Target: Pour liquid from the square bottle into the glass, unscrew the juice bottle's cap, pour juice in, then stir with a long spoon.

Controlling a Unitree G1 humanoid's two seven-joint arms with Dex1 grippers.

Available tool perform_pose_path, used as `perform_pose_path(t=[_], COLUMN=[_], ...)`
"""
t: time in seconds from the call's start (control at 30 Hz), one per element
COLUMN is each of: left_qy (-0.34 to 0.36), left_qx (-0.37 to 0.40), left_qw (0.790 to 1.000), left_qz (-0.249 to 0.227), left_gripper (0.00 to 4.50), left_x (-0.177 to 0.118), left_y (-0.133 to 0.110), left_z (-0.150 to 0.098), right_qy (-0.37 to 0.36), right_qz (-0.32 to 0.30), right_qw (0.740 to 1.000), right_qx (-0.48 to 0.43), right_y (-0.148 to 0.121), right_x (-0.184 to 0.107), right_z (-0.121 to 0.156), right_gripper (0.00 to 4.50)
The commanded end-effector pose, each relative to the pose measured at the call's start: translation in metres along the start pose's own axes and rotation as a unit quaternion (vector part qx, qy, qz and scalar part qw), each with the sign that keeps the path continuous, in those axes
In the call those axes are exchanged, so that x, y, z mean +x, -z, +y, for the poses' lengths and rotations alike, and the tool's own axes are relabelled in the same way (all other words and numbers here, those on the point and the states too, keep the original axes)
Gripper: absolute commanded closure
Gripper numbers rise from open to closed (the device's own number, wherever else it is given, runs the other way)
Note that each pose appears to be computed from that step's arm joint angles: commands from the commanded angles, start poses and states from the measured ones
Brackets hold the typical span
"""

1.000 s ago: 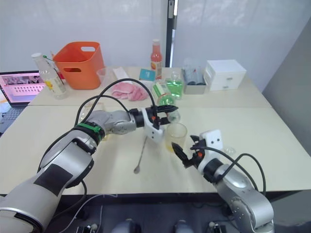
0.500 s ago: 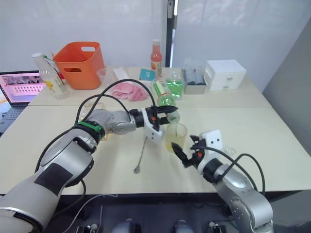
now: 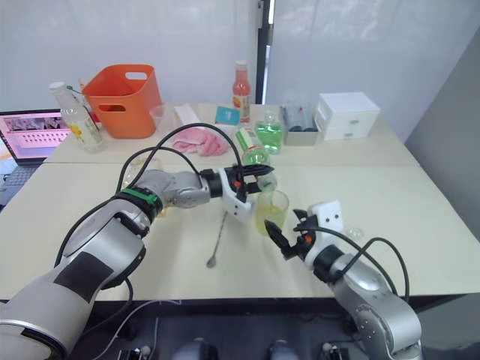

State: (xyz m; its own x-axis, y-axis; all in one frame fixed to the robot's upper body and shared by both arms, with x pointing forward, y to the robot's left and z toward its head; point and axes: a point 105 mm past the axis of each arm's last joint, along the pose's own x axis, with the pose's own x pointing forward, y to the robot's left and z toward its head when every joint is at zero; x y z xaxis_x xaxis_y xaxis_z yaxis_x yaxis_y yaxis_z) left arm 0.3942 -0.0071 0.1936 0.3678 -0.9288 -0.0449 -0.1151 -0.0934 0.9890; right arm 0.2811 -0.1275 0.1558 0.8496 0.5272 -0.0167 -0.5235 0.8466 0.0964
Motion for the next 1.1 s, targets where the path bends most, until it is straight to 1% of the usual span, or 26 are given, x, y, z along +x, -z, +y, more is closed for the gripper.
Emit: perform_pose_path(t=[0.03,0.13,0.3,0.47,0.53,0.6,0.7,0.73,0.8,0.87,0.9,0.93,1.0,1.07,1.1], left_qy=[-0.038,-0.037,-0.048,-0.074,-0.088,-0.101,-0.103,-0.105,-0.096,-0.081,-0.075,-0.072,-0.065,-0.060,-0.056], left_qx=[-0.004,-0.007,-0.108,-0.214,-0.267,-0.329,-0.390,-0.420,-0.463,-0.483,-0.516,-0.539,-0.566,-0.575,-0.584], left_qw=[0.999,0.999,0.993,0.974,0.959,0.939,0.915,0.901,0.881,0.871,0.852,0.838,0.819,0.812,0.806], left_qz=[-0.002,-0.001,0.013,0.019,0.018,0.008,-0.007,-0.013,-0.026,-0.033,-0.040,-0.048,-0.064,-0.073,-0.076], left_gripper=[2.79,2.79,2.79,2.79,2.79,2.79,2.79,2.79,2.79,2.79,2.79,2.79,2.79,2.79,2.79], left_x=[0.005,0.005,0.002,-0.004,-0.012,-0.023,-0.038,-0.046,-0.058,-0.064,-0.076,-0.085,-0.099,-0.106,-0.115], left_y=[0.001,0.001,0.006,0.018,0.028,0.038,0.047,0.053,0.057,0.056,0.058,0.058,0.054,0.048,0.044], left_z=[0.025,0.025,0.030,0.052,0.068,0.086,0.101,0.109,0.116,0.118,0.122,0.125,0.130,0.132,0.134], right_qy=[-0.010,-0.010,-0.010,-0.012,-0.013,-0.017,-0.022,-0.025,-0.030,-0.033,-0.038,-0.043,-0.050,-0.054,-0.059], right_qz=[-0.024,-0.023,-0.022,-0.023,-0.024,-0.026,-0.026,-0.026,-0.026,-0.026,-0.025,-0.025,-0.024,-0.024,-0.024], right_qw=[1.000,1.000,1.000,1.000,1.000,0.999,0.999,0.999,0.999,0.999,0.999,0.998,0.998,0.998,0.997], right_qx=[-0.012,-0.012,-0.012,-0.014,-0.015,-0.018,-0.020,-0.021,-0.023,-0.024,-0.025,-0.026,-0.028,-0.029,-0.031], right_y=[-0.012,-0.012,-0.011,-0.012,-0.013,-0.015,-0.017,-0.018,-0.019,-0.020,-0.021,-0.022,-0.024,-0.024,-0.026], right_x=[-0.003,-0.003,-0.003,-0.001,0.000,0.002,0.003,0.004,0.005,0.006,0.007,0.008,0.010,0.011,0.012], right_z=[0.008,0.008,0.007,0.006,0.005,0.005,0.004,0.004,0.003,0.003,0.002,0.002,0.002,0.002,0.002], right_gripper=[0.08,0.08,0.08,0.08,0.08,0.08,0.08,0.08,0.08,0.08,0.08,0.08,0.08,0.08,0.08])
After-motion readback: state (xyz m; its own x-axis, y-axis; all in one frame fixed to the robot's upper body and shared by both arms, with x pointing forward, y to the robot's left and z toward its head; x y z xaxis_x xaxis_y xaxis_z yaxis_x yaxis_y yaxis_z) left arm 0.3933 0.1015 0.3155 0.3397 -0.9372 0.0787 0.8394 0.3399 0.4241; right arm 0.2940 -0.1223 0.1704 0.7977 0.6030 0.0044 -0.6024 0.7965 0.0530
